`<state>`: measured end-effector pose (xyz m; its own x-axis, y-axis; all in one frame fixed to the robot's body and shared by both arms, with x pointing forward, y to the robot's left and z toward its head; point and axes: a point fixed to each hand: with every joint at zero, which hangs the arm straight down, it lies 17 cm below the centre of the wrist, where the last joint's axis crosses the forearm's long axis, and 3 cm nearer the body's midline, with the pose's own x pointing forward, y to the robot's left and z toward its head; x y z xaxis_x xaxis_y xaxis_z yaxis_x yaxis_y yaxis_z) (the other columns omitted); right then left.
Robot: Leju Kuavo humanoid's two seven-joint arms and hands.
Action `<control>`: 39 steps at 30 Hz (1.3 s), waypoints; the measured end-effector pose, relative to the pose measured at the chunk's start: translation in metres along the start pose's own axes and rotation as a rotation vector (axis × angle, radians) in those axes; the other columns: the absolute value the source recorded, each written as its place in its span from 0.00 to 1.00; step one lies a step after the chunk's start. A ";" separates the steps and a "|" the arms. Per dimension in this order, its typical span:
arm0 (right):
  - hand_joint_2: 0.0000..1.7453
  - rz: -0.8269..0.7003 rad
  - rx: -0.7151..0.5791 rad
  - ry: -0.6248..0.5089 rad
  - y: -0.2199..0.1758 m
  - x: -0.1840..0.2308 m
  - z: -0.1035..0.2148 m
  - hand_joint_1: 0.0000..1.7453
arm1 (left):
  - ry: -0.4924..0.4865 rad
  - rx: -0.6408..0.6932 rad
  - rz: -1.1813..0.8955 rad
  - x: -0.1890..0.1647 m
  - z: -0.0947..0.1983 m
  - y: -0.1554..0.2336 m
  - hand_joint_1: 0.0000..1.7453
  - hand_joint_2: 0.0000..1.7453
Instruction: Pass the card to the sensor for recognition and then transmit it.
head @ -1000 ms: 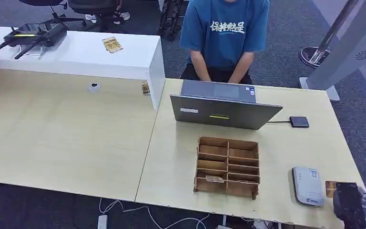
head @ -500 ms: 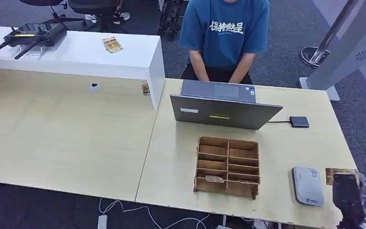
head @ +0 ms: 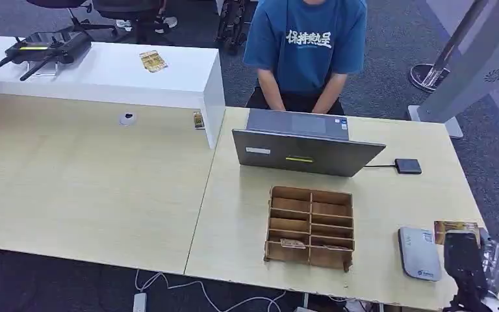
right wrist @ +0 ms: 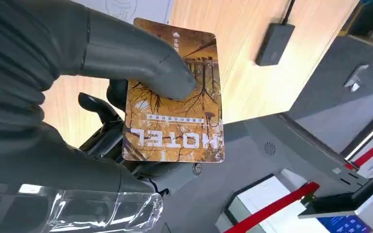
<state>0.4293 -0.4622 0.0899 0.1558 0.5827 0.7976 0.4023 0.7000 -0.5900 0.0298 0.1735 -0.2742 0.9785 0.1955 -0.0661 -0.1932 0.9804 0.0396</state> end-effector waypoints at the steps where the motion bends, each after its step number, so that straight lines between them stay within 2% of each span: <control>1: 1.00 -0.002 0.006 -0.002 0.002 0.001 0.001 1.00 | 0.000 0.000 0.000 0.000 0.000 0.000 0.00 0.00; 16: 1.00 0.045 0.091 0.011 0.037 0.002 0.013 1.00 | 0.000 0.002 -0.001 0.000 0.000 0.000 0.00 0.00; 39: 1.00 0.100 0.116 0.022 0.046 -0.005 0.015 1.00 | 0.000 0.002 -0.002 0.000 0.000 0.001 0.00 0.00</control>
<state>0.4331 -0.4268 0.0572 0.2096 0.6436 0.7361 0.2773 0.6828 -0.6760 0.0297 0.1741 -0.2743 0.9788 0.1940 -0.0662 -0.1916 0.9806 0.0417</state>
